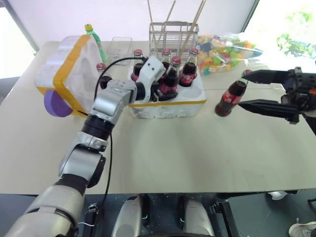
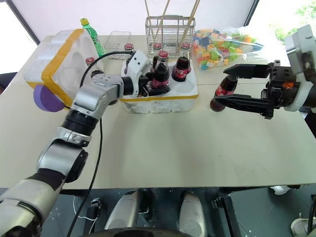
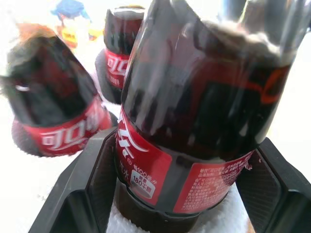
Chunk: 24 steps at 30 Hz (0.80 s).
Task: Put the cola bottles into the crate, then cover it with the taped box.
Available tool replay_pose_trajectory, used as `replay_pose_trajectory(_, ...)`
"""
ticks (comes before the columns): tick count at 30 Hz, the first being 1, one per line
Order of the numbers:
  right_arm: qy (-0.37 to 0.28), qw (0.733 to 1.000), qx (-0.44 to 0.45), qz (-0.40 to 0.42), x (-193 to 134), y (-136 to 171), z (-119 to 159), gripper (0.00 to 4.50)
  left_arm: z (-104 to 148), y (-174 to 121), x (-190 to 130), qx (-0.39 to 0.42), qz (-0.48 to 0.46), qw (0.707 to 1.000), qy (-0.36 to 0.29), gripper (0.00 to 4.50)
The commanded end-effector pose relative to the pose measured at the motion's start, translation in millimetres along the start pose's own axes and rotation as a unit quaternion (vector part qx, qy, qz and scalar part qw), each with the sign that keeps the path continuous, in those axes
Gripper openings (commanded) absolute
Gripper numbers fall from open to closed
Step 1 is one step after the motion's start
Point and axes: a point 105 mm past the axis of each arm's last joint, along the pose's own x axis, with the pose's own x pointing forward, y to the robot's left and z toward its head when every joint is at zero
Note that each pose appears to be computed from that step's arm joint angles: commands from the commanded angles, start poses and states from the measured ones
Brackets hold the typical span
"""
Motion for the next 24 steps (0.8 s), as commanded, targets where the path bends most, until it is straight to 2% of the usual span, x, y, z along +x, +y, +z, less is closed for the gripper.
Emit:
replay_pose_trajectory(1,-0.014,1.000,-0.022,0.002,5,1,6,4.50,5,5,-2,0.006,0.025,1.000,-0.005,4.43)
replay_pose_trajectory(4,-0.017,1.000,-0.022,0.008,9,1,6,4.50,19,3,-21,-0.024,0.022,0.999,-0.044,4.43)
replay_pose_trajectory(7,-0.019,1.000,-0.023,0.010,10,2,7,4.50,40,-5,-61,-0.044,0.009,0.993,-0.111,4.43)
replay_pose_trajectory(10,-0.019,1.000,-0.021,0.012,10,2,7,4.50,44,-15,-116,-0.055,0.006,0.988,-0.145,4.43)
replay_pose_trajectory(13,-0.018,1.000,-0.020,0.013,9,1,6,4.50,36,-29,-149,-0.060,-0.002,0.988,-0.142,4.43)
replay_pose_trajectory(14,-0.017,1.000,-0.020,0.014,10,0,6,4.50,21,-29,-165,-0.062,0.020,0.991,-0.120,4.43)
replay_pose_trajectory(16,-0.015,1.000,-0.020,0.016,11,-1,6,4.50,-11,-14,-186,-0.079,0.109,0.989,-0.065,4.43)
replay_pose_trajectory(18,-0.013,0.999,-0.022,0.020,12,-3,6,4.50,-32,7,-199,-0.090,0.197,0.976,-0.034,4.43)
replay_pose_trajectory(21,-0.015,0.999,-0.024,0.026,14,-5,8,4.50,-40,28,-200,-0.094,0.264,0.959,-0.037,4.43)
replay_pose_trajectory(24,-0.022,0.999,-0.026,0.029,19,-9,12,4.50,-37,35,-184,-0.090,0.271,0.957,-0.051,4.43)
